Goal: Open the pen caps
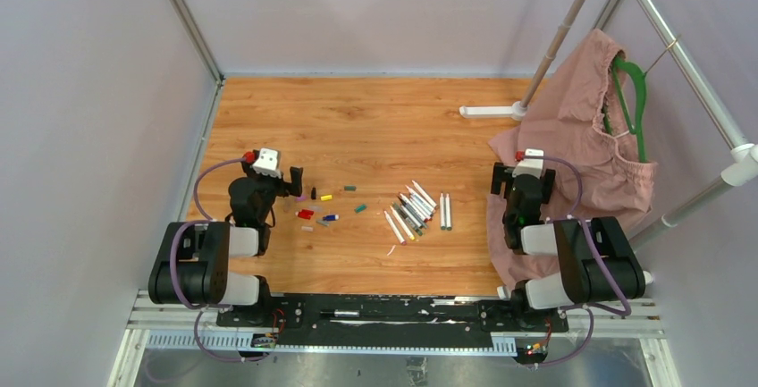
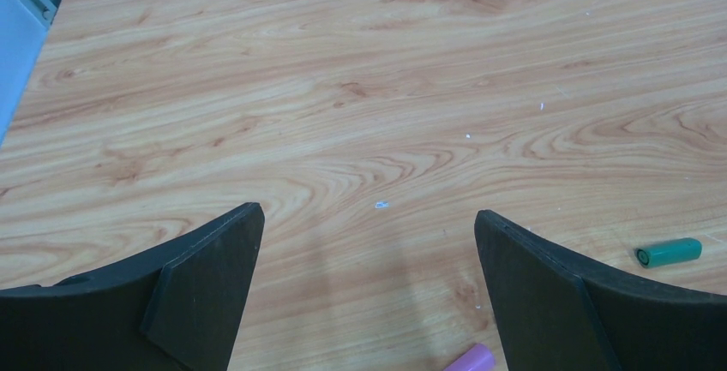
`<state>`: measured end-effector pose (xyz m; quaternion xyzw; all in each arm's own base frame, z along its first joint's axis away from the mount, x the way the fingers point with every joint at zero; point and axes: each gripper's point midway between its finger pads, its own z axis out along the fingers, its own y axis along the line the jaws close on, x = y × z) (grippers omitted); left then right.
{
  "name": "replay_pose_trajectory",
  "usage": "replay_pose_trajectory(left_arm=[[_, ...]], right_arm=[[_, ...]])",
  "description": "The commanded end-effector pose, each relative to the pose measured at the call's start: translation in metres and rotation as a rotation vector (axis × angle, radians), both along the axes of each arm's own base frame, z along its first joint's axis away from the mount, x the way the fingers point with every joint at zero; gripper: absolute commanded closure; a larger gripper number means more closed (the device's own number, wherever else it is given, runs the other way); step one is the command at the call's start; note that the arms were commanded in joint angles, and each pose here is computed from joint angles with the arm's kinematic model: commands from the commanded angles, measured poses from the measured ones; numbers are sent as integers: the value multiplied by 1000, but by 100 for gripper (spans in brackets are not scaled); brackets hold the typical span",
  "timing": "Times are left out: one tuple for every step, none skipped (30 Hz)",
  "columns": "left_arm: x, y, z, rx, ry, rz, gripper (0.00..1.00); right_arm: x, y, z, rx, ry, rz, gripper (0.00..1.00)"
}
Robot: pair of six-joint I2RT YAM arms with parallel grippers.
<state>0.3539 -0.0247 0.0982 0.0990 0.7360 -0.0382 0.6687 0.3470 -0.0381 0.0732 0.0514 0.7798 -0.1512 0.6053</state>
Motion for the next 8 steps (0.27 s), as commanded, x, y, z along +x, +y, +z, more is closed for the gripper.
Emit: replay_pose_trajectory(left_arm=[[4,3,7,1,-29,18,0],[4,4,7,1,-26,20,0],[4,3,7,3,-25,18,0],[4,3,7,3,-24,18,0],[4,3,6,3,-23,18,0],[5,3,6,4,-23,18,0],[4,3,6,4,-22,17,0],[4,3,6,3,-23,18,0]], right_arm=[[0,-1,-1,-6,22,-2,0],[0,-1,-1,-6,20,-2,0],[0,-1,-1,-6,21,-2,0],[0,-1,-1,-6,21,-2,0],[0,-1,-1,-6,21,-2,0],[0,-1,-1,-7,21,-2,0],[0,-1,-1,-6,21,-2,0],[0,-1,-1,-6,20,-2,0]])
